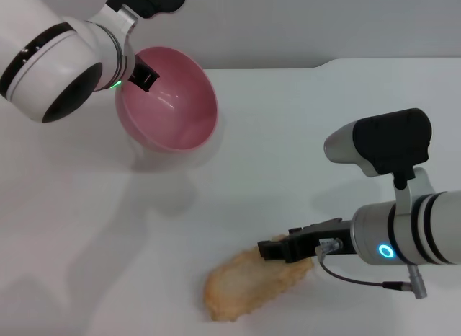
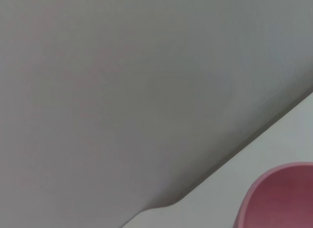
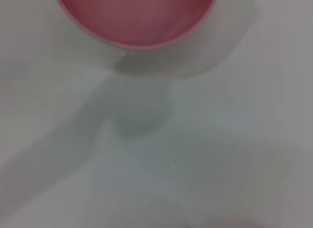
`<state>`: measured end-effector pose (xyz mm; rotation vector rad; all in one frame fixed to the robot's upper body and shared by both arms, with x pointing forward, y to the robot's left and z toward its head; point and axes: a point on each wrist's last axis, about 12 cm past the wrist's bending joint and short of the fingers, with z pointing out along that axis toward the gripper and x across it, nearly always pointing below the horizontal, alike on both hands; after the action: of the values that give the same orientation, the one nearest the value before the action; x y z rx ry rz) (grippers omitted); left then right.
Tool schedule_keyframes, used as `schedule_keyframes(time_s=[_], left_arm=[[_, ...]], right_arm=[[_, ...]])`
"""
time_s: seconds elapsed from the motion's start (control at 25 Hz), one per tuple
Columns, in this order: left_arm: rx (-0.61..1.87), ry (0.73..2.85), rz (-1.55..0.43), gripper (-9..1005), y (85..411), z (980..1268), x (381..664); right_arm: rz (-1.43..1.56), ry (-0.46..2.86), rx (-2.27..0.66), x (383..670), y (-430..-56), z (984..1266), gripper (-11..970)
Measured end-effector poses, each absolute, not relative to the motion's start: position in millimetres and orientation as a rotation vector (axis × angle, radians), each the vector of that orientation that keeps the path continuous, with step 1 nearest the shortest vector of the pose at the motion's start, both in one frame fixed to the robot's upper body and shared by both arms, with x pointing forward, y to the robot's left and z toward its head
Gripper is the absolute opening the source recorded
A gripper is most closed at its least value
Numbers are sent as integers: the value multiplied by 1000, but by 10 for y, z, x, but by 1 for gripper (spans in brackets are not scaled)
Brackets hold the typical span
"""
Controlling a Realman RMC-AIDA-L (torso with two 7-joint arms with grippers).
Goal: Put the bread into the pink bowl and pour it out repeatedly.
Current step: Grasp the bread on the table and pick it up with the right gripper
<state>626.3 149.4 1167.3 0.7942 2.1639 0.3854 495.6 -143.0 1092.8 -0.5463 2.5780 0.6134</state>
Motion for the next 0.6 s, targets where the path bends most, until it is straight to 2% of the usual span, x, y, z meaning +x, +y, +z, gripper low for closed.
schedule_keyframes(time_s=[0.6], left_arm=[[804, 2158, 386, 126, 1480, 11689, 6256]], right_arm=[[597, 2650, -571, 5056, -1398, 10735, 621]])
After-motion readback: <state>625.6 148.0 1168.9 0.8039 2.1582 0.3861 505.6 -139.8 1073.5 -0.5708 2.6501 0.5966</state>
